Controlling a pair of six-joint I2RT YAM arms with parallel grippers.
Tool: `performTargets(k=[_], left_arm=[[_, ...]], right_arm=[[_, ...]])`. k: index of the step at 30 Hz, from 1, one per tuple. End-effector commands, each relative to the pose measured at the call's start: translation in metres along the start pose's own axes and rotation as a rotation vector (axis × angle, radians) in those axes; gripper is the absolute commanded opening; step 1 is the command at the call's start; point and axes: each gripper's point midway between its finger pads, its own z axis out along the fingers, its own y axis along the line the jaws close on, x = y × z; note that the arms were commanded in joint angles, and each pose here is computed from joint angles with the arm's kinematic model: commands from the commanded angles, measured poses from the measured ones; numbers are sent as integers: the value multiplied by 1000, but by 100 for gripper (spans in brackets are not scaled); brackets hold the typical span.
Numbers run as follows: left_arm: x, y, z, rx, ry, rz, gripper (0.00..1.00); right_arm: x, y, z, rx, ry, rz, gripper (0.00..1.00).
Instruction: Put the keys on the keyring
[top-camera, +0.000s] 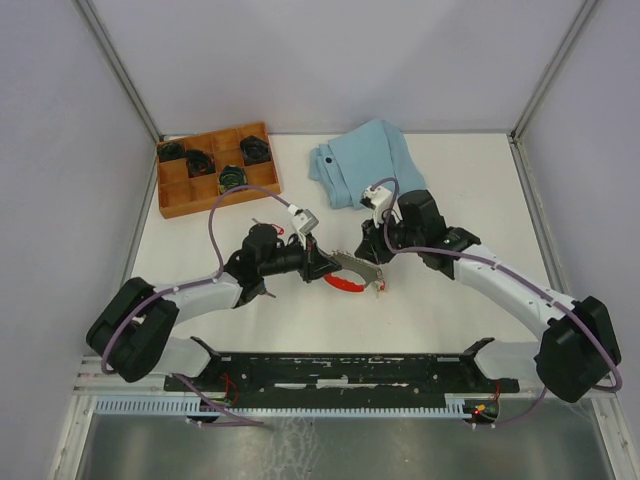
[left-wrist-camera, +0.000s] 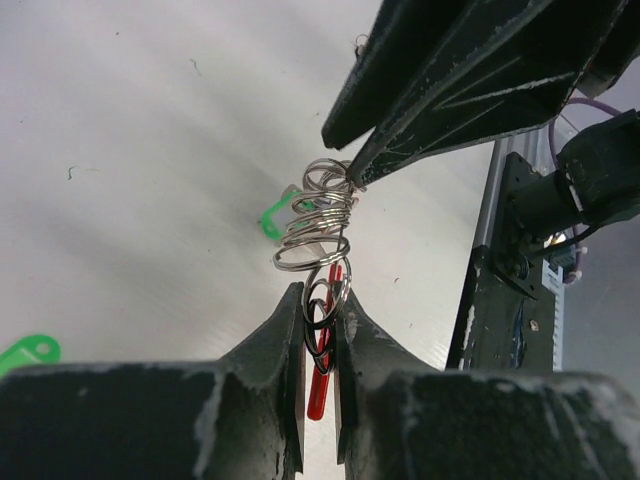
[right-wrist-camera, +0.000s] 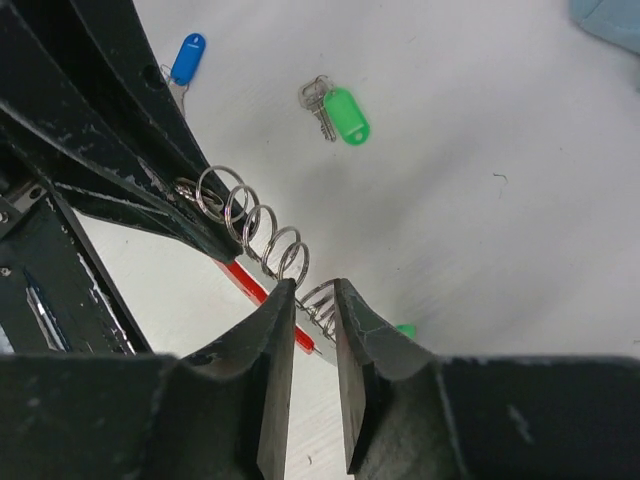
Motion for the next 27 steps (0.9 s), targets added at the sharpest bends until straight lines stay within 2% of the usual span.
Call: performTargets(k=[1,3,11,16,20,27], left_arm=[[-21,-8,0,-48,6,204,3],[-22,-7,-1,-86,41,245,3],[-28,-5,-9,-294,296,499,3],[-56,-16,-22,-352,330,682,3],[-68,-31,-28,-321,350,859,3],[-73,-33,-35,-310,348,1148,3]], right_arm=[[-23,3,-18,48,-92,24,33],[-24,1,-24,75,-109,41,40],[-22,-6,-55,192,-200,44,50],[-21,-13,-65,251,-249,54,61],[-19,-15,-62,258,-255,76,66],[-13,-18,-60,273,-258,160,66]])
